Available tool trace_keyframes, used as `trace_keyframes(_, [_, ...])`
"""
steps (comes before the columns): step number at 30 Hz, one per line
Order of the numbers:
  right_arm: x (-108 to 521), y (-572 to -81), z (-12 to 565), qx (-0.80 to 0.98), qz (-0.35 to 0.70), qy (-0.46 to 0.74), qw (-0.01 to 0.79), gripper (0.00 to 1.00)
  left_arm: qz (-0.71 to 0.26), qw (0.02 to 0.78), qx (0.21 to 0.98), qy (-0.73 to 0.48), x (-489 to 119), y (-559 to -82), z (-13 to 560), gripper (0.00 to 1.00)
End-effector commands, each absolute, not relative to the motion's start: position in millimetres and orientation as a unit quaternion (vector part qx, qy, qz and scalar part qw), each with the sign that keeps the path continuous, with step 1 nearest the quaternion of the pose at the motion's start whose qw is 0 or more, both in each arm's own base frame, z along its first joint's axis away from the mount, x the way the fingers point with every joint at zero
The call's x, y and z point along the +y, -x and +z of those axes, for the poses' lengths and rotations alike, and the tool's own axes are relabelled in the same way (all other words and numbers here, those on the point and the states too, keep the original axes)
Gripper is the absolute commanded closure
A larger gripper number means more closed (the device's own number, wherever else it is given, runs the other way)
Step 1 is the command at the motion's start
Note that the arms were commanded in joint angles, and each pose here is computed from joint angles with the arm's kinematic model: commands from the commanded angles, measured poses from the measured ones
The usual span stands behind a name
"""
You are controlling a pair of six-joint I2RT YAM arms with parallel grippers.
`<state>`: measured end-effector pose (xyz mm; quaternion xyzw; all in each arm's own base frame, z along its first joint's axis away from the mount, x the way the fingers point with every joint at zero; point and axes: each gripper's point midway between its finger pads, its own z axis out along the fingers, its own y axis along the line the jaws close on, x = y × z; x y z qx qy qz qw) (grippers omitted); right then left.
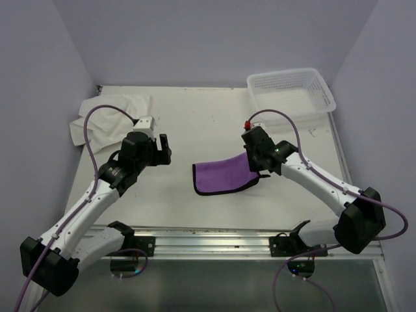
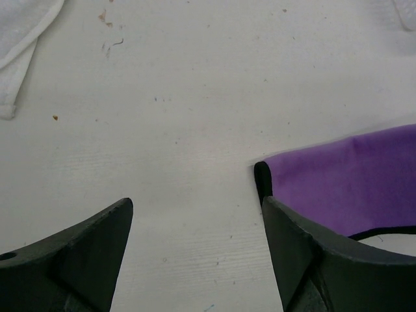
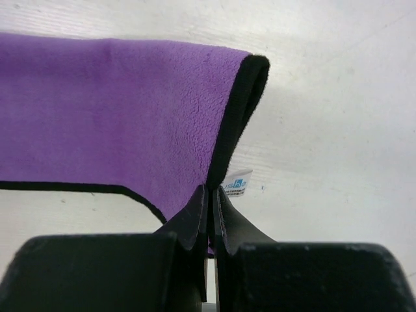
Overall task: Roll the towels
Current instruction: Fold the towel
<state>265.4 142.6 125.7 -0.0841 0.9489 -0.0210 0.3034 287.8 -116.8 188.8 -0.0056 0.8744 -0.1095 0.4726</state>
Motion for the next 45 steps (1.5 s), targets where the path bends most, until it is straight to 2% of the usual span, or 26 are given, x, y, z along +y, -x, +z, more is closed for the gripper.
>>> trace_keyframes(1, [162, -275, 145, 0.948, 0.003, 0.109, 0.300, 1.00, -0.107, 0.488, 0.866, 0.003, -113, -289, 195, 0.15])
trace_keyframes(13, [266, -267, 132, 0.944, 0.091, 0.169, 0.269, 1.00, -0.117, 0.498, 0.859, 0.013, -110, -289, 199, 0.13])
trace_keyframes(23, [315, -259, 131, 0.937, 0.101, 0.204, 0.264, 1.00, -0.113, 0.515, 0.849, 0.033, -99, -289, 208, 0.13])
trace_keyframes(39, [331, -259, 110, 0.941, 0.098, 0.213, 0.243, 1.00, -0.116, 0.514, 0.849, 0.033, -99, -288, 208, 0.12])
trace_keyframes(45, [299, -267, 129, 0.938, 0.029, 0.213, 0.273, 1.00, -0.114, 0.513, 0.850, 0.033, -99, -289, 206, 0.12])
